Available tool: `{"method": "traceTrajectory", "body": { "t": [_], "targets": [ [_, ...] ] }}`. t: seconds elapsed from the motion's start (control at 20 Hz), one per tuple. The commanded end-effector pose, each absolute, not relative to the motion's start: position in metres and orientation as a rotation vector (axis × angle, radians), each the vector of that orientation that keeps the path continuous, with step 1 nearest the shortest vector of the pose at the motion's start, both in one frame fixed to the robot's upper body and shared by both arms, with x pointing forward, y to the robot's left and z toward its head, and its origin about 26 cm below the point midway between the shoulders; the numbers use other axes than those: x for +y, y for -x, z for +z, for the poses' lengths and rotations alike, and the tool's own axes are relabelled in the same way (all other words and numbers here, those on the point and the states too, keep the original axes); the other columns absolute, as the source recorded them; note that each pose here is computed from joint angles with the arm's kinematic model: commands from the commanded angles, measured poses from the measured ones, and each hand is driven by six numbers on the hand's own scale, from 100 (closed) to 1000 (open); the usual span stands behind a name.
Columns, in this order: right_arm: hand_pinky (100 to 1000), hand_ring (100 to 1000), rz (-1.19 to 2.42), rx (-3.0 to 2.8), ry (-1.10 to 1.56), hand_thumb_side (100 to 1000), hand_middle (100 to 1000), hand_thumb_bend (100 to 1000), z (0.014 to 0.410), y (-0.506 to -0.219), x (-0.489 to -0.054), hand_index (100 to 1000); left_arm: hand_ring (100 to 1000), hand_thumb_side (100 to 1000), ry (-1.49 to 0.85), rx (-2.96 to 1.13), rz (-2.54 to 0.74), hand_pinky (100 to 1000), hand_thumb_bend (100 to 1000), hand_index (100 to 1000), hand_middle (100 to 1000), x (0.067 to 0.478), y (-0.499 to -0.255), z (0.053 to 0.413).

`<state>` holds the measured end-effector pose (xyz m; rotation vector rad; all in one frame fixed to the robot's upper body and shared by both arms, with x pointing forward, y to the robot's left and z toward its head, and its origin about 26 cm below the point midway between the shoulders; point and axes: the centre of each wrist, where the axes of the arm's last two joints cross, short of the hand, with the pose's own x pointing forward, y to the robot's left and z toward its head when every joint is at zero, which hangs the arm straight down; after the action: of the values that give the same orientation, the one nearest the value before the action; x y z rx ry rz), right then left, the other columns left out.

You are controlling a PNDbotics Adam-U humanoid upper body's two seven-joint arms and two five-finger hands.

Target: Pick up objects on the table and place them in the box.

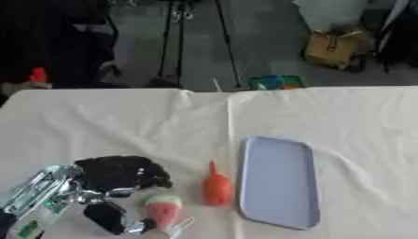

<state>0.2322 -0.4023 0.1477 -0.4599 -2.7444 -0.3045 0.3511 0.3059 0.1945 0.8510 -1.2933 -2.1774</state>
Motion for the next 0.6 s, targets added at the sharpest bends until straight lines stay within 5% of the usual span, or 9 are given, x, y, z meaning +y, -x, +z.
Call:
{"method": "traceTrajectory", "body": {
  "t": [0.05, 0.6],
  "targets": [
    [811, 830, -0.278, -2.772, 0.454, 871, 757, 100, 0.1562, -0.2317, -0.4021, 844, 1000, 873, -0.88, -1.245, -2.212, 1000, 443, 1000, 967, 0.3085, -0.3525, 0.2051],
    [814, 830, -0.282, -2.772, 0.451, 870, 756, 100, 0.1569, -0.232, -0.4021, 841, 1000, 870, -0.897, -1.176, -2.261, 1000, 460, 1000, 970, 0.3084, -0.3546, 0.2023]
  ]
}}
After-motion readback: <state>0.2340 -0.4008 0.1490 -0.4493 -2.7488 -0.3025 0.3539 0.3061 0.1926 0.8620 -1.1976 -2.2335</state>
